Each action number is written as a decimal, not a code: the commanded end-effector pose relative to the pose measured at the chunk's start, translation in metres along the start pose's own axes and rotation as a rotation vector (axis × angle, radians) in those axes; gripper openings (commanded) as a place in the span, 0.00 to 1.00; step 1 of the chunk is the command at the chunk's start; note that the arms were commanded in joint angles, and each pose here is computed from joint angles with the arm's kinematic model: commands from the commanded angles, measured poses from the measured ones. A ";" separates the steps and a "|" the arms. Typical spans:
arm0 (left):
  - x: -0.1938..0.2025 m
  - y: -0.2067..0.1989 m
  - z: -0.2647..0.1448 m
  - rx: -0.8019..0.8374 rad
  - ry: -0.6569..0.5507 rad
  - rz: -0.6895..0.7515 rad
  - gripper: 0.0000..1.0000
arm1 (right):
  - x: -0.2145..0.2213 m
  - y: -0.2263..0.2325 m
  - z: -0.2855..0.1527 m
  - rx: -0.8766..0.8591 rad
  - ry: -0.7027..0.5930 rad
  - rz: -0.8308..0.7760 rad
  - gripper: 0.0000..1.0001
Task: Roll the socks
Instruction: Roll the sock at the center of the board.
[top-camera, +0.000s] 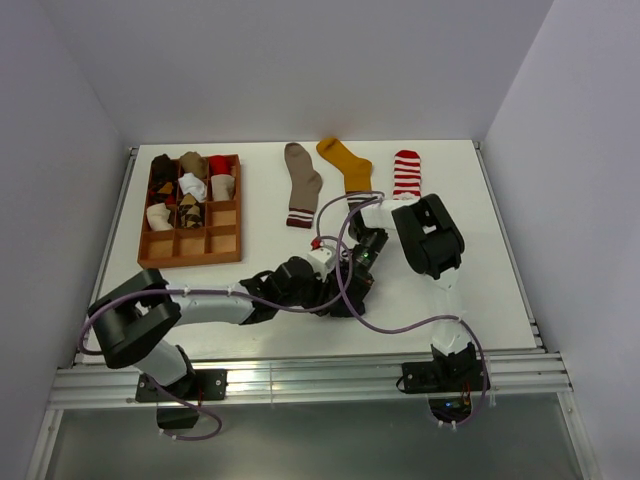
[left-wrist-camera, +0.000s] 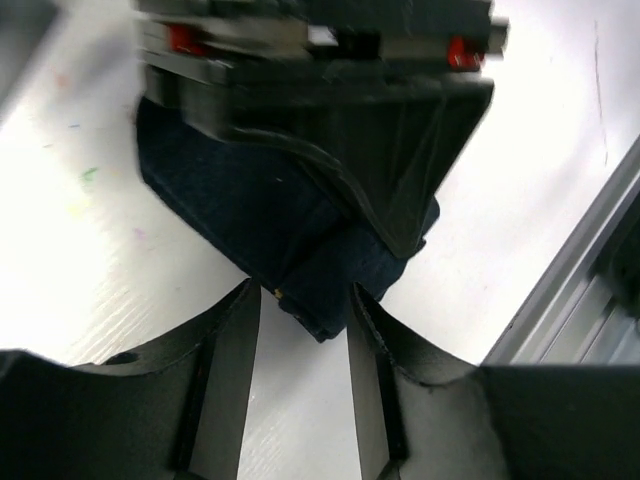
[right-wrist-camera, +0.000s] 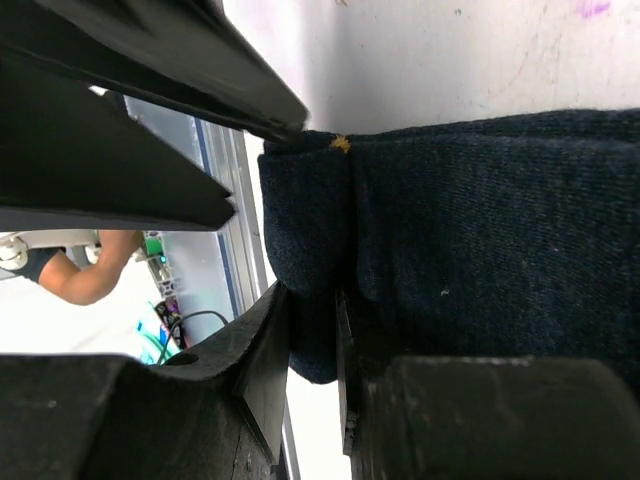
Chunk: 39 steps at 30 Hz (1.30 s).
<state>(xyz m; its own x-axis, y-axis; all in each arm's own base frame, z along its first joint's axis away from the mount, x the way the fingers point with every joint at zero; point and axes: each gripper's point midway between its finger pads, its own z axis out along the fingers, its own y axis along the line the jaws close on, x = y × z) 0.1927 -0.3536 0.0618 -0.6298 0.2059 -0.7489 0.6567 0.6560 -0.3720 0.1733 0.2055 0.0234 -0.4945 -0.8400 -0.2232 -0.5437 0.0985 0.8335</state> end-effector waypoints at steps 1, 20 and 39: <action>-0.018 -0.022 0.009 0.095 -0.061 0.120 0.45 | 0.008 -0.017 -0.005 0.040 0.043 -0.005 0.20; 0.034 -0.024 0.050 0.121 0.170 0.002 0.01 | 0.008 -0.031 -0.008 0.165 0.023 0.028 0.29; 0.069 -0.024 0.037 0.022 0.444 -0.304 0.00 | -0.016 -0.035 -0.089 0.678 -0.329 -0.091 0.60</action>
<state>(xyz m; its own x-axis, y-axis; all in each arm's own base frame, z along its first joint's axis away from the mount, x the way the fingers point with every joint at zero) 0.1828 -0.4123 0.0359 -0.8236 0.2301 -0.5185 0.5300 0.6379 -0.5588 0.2112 0.1668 0.0294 -0.6411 -0.7040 -0.3055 -0.7330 0.4437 0.5156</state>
